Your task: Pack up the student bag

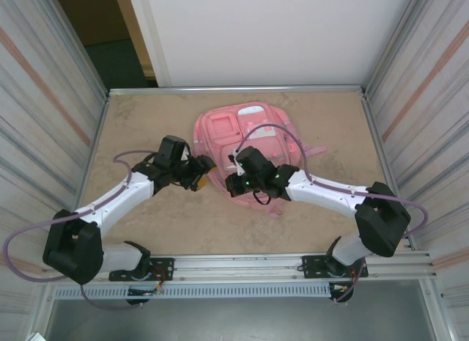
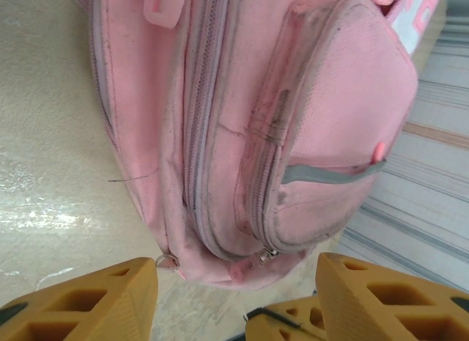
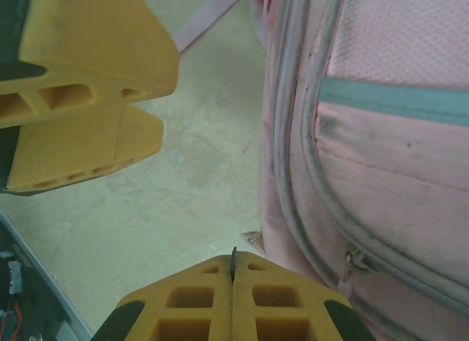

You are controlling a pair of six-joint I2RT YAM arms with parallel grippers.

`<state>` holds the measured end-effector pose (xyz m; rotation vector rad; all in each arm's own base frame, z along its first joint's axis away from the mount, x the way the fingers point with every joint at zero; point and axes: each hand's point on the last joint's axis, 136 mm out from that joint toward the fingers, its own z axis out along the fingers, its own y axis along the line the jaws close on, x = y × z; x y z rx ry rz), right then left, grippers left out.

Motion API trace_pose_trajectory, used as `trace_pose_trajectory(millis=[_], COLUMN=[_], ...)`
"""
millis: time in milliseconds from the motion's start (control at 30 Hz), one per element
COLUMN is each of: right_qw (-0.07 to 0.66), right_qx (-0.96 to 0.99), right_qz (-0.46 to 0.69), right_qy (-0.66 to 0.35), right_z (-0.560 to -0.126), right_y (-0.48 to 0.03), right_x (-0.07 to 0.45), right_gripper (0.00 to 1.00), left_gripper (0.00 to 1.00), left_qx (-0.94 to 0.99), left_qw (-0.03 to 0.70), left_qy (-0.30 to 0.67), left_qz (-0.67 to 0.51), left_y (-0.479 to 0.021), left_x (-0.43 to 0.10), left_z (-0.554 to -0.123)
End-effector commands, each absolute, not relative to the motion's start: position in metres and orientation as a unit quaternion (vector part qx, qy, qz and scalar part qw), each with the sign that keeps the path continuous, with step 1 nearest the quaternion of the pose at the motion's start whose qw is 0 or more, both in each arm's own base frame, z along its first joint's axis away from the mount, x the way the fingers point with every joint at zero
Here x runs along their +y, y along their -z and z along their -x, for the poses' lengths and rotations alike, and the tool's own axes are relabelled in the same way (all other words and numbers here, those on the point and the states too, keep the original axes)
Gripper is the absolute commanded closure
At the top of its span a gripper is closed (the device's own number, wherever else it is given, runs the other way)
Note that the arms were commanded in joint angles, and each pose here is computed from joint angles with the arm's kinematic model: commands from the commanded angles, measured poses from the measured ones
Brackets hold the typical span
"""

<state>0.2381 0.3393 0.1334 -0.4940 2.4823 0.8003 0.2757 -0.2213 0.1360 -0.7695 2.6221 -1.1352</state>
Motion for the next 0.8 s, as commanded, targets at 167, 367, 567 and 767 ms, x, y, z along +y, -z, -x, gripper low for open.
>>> trace_pose_trajectory(millis=[167, 367, 567, 767], right_qw=[0.244, 0.255, 0.279, 0.275], right_qx=[0.939, 0.942, 0.947, 0.947], right_qz=[0.151, 0.138, 0.106, 0.116], right_qy=[-0.187, -0.171, -0.117, -0.119], right_z=[-0.236, -0.236, -0.261, -0.252], right_y=[-0.118, -0.114, -0.102, -0.121], right_x=[0.298, 0.306, 0.299, 0.292], right_gripper=[0.75, 0.56, 0.55, 0.54], left_gripper=[0.46, 0.48, 0.48, 0.48], left_qx=[0.88, 0.866, 0.868, 0.868], left_qw=[0.111, 0.104, 0.089, 0.09], left_qy=[0.366, 0.418, 0.414, 0.404], left_qz=[0.282, 0.255, 0.261, 0.273], left_y=[-0.118, -0.129, -0.118, -0.12], left_x=[-0.242, -0.275, -0.285, -0.279], left_z=[-0.305, -0.322, -0.319, -0.317])
